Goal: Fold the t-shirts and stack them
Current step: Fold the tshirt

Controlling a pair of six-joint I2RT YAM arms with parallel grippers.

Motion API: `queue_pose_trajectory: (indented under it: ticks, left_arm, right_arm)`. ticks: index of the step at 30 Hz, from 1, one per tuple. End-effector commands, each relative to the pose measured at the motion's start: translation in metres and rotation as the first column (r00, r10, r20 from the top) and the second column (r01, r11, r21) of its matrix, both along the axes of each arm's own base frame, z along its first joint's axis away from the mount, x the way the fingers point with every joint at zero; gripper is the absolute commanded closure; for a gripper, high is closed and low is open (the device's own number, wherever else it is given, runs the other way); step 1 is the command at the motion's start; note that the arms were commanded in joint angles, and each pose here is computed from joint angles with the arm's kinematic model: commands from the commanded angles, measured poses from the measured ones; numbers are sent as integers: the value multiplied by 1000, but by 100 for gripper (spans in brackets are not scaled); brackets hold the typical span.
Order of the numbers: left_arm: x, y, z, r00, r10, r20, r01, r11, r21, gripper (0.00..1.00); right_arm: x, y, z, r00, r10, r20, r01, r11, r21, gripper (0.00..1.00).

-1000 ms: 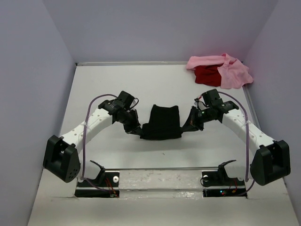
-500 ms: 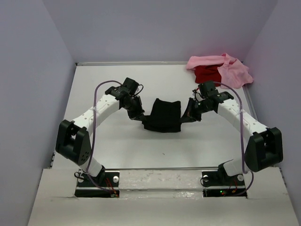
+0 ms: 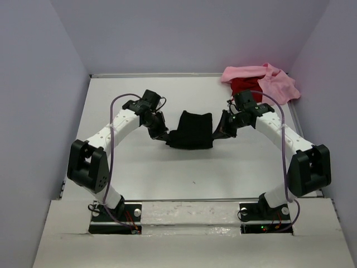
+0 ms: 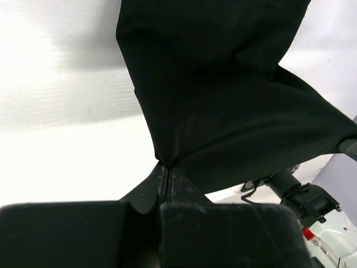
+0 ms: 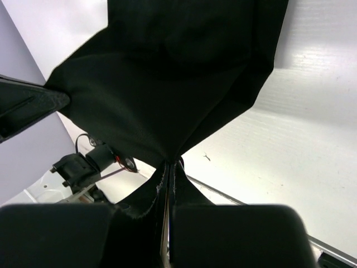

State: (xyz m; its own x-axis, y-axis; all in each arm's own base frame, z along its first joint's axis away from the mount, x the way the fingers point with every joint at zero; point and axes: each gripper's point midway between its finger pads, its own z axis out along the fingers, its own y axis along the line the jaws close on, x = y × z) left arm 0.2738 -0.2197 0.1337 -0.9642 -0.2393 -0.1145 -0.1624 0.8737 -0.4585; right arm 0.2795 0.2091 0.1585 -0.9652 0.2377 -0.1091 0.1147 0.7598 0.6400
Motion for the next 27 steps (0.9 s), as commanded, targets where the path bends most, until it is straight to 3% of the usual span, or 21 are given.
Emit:
queue_pose_trajectory:
  ticks: [1,8,15,21,27]
  left_arm:
    - [-11,9,9,1000,-14,23,14,1000,-5,100]
    - [-66,29,-5,999,-9,-40,9,1000,-13,100]
    - [-117,38,-8,994,40,-106,-50,995,-90,100]
    - [-150,47,4,986,89,-144,-108,986,-127,100]
    - [-149,45,13,987,102,-125,-121,981,-150,100]
  right_arm:
    - [-11,-4,10,999,6,38,-7,1000,22,100]
    - [-75,-16,0,995,34,-90,-31,999,41,100]
    - [-127,-15,7,975,54,-217,-22,989,144,100]
    - [-152,-14,29,968,48,-248,6,977,212,100]
    - [-147,-14,45,972,36,-232,14,978,207,100]
